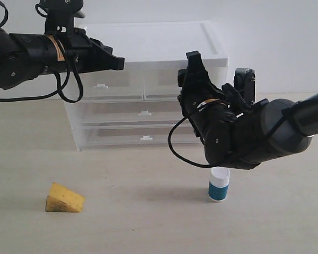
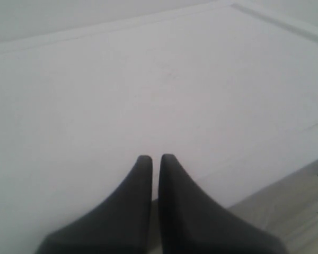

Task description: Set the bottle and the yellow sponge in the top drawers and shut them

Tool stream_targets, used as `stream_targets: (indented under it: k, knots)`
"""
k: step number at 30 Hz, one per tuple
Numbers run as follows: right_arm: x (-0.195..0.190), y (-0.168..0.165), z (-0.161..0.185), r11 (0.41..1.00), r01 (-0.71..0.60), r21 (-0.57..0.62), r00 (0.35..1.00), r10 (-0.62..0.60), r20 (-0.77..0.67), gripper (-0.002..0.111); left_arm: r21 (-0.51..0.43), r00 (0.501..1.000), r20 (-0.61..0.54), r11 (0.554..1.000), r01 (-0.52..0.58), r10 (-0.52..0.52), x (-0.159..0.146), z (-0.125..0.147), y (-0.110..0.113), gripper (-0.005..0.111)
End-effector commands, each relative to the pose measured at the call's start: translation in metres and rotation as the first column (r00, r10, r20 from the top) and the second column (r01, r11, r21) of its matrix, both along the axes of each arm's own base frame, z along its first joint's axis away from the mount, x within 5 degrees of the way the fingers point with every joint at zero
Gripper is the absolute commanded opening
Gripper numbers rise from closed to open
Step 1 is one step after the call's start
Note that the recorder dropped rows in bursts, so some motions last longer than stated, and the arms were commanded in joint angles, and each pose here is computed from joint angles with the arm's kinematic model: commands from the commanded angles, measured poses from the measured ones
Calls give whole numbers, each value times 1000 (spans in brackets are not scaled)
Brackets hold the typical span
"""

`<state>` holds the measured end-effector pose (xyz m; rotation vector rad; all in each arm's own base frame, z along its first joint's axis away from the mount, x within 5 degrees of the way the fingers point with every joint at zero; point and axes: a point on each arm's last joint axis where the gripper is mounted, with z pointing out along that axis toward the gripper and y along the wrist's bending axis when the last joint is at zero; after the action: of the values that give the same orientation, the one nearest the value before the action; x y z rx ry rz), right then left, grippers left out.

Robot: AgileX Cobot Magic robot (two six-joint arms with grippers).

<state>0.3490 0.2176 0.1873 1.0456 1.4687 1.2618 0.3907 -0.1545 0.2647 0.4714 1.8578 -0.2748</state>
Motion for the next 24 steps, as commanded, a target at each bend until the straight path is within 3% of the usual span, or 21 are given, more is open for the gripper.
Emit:
stream_targets:
  k: [1, 3, 5, 6, 24]
  knots:
    - [9, -9, 7, 999, 51, 8, 998, -51, 29, 44, 37, 998, -48, 999, -27, 29, -1, -7, 3, 4]
    - [11, -13, 7, 998, 57, 4, 998, -57, 29, 37, 37, 998, -48, 999, -27, 29, -1, -7, 3, 4]
    - [11, -12, 7, 999, 44, -6, 998, -44, 36, 7, 37, 998, -48, 999, -27, 29, -1, -7, 3, 4]
    - [11, -12, 7, 999, 33, -12, 999, -33, 39, 0, 37, 998, -48, 999, -27, 29, -1, -7, 3, 4]
    - [-13, -5, -3, 995, -50, -87, 999, 51, 6, 0, 42, 998, -50, 999, -27, 29, -1, -7, 3, 4]
